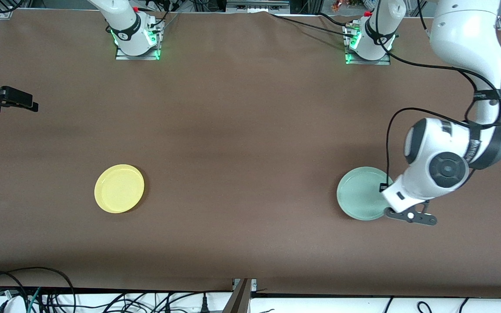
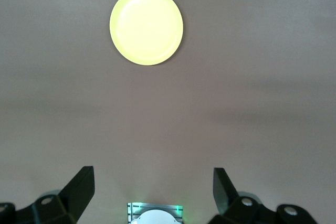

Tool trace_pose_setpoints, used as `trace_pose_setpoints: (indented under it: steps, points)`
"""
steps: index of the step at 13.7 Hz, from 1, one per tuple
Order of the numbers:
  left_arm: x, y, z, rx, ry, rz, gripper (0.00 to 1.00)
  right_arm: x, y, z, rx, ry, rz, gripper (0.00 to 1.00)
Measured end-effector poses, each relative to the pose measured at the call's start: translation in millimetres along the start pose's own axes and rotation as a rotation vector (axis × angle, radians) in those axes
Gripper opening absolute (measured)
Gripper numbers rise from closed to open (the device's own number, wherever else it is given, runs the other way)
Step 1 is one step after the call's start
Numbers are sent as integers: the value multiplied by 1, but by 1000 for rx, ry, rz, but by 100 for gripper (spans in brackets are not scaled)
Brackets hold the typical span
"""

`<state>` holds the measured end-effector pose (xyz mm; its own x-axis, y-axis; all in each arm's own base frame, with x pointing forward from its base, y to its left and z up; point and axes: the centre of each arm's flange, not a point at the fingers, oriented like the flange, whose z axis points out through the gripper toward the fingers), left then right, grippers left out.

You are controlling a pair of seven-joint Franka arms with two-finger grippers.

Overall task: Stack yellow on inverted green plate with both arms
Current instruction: 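Lift the green plate on edge and carry it toward the yellow plate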

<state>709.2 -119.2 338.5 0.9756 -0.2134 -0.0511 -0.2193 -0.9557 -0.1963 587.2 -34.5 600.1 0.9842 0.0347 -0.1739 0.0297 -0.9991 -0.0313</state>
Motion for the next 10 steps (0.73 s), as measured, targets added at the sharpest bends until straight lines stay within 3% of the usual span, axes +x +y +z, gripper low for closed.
trace_pose_setpoints:
  steps: [5, 10]
  points:
    - [7, 69, -28, 165, 73, 42, 3, 0, 0, 0, 0, 0, 0, 100]
    - [-3, 172, -50, 374, 154, 122, 3, 0, 0, 0, 0, 0, 0, 100]
